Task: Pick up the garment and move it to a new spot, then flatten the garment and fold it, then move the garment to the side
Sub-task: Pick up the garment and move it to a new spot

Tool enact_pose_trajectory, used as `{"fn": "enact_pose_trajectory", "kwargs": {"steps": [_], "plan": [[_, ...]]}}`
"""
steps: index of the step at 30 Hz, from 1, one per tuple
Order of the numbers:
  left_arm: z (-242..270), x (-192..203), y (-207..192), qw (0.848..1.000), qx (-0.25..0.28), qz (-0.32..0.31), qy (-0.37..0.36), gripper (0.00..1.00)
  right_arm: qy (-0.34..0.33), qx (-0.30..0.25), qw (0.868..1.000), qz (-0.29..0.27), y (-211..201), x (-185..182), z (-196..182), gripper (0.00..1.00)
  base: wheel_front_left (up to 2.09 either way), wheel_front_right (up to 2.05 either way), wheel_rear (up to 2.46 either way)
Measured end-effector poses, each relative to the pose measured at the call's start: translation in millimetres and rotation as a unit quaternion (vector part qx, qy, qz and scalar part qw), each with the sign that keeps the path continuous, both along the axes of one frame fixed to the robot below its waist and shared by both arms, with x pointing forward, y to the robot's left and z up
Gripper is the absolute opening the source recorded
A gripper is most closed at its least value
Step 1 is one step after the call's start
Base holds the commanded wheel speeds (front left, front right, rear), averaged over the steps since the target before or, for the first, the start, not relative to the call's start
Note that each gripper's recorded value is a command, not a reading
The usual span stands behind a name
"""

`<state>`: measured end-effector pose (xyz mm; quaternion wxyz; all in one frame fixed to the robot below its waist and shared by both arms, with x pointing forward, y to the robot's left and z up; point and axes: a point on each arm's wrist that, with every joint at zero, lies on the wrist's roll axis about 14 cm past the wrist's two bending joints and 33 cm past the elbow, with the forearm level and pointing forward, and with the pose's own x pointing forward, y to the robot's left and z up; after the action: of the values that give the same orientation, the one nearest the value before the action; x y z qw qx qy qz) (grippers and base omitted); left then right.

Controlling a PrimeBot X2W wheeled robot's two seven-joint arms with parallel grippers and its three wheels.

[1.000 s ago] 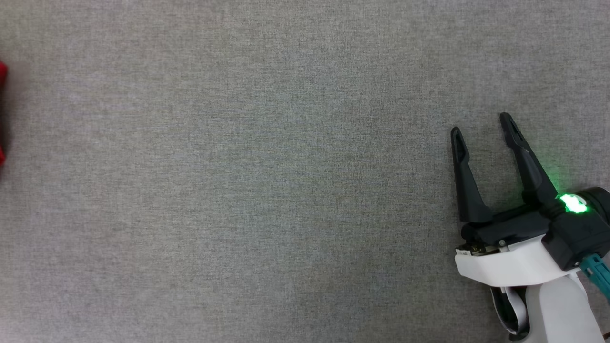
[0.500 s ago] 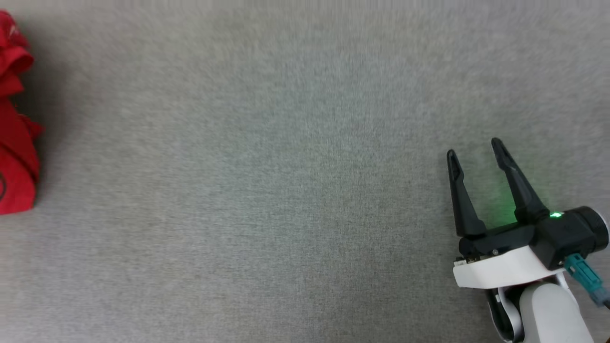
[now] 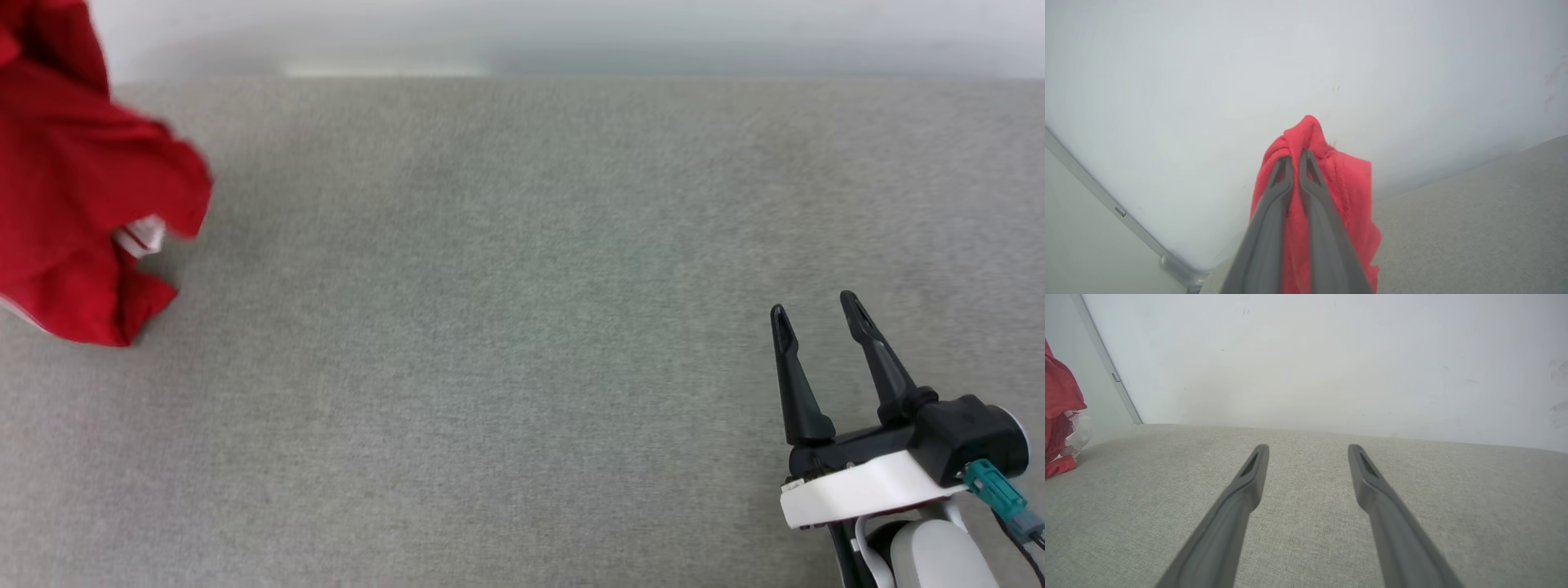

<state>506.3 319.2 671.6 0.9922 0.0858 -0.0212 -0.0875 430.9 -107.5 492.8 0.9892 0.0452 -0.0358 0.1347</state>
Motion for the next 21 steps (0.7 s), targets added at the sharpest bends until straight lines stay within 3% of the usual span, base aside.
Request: {"fn": "enact_pose_trajectory", "kwargs": {"steps": [5,11,17,21], "plan": [[59,-2,-64,0.989,0.036,-0.085,-0.118,0.0,-0.01,0.004,1.0,-0.019,-14,-12,12,1.0,0.0,0.0,0.0],[92,-10,-160,0.962,0.019,-0.197,-0.189,0.0,-0.025,0.001,0.998,-0.065,-46,-27,25,1.0,0.0,0.0,0.0],[58,-35,-274,0.93,-0.006,-0.335,-0.152,0.0,-0.042,0.003,0.991,-0.126,-88,-41,39,1.0,0.0,0.0,0.0],[-27,-76,-346,0.902,-0.028,-0.429,-0.039,0.0,-0.045,-0.001,0.987,-0.152,-106,-49,41,1.0,0.0,0.0,0.0]]}}
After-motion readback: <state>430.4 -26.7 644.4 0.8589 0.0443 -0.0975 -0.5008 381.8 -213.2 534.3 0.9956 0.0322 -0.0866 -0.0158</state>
